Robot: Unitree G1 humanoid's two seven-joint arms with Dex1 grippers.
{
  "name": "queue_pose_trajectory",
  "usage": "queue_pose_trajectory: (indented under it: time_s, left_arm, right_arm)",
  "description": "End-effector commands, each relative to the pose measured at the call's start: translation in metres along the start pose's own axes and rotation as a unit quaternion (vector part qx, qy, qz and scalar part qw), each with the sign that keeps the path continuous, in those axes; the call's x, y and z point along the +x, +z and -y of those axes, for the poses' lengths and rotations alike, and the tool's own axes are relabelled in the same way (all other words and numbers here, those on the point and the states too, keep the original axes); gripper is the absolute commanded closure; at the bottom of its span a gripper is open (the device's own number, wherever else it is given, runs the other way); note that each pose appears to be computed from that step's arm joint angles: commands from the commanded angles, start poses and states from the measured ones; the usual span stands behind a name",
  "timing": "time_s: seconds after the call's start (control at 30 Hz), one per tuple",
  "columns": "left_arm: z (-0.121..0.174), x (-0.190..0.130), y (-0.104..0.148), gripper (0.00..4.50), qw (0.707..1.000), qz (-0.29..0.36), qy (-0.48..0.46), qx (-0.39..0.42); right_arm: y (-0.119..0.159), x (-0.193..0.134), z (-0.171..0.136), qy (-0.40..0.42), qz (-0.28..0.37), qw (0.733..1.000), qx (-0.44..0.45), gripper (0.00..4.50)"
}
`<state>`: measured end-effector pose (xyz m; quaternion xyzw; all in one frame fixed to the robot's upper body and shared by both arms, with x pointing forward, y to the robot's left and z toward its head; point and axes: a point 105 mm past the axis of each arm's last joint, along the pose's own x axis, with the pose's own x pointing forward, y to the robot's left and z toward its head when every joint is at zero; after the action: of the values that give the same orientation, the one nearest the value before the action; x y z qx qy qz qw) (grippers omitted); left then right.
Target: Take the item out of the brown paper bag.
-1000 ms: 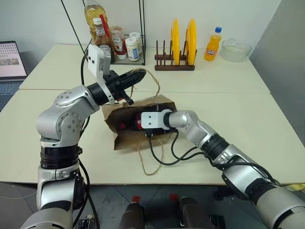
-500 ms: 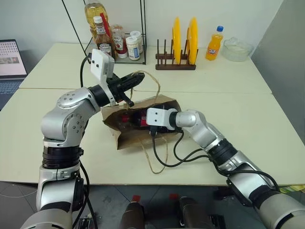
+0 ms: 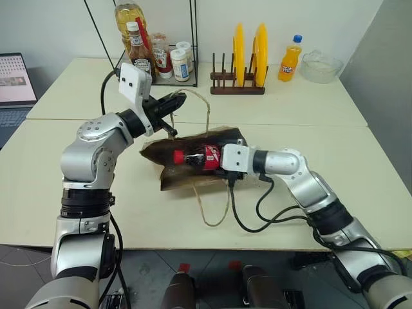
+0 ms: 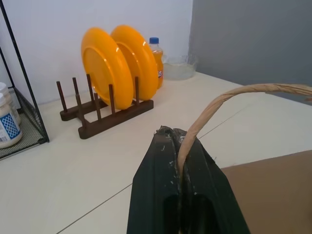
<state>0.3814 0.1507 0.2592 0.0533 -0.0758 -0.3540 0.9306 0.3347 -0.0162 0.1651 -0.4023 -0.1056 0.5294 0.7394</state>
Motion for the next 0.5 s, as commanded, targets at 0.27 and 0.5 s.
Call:
queue_pose_trajectory:
  time_s: [0.27,0.5]
  left_arm:
    - [-0.001,0.004,0.013,4.5,1.0,0.017,0.004,0.023]
    - [0.002,0.002,0.01,4.5,1.0,0.011,-0.004,0.023]
  right_arm:
    - [0.065,-0.056,0.024,-0.023,0.154,0.978,0.136,1.33]
    - [0.08,-0.095,0.081,-0.131,0.162,0.93,0.303,1.33]
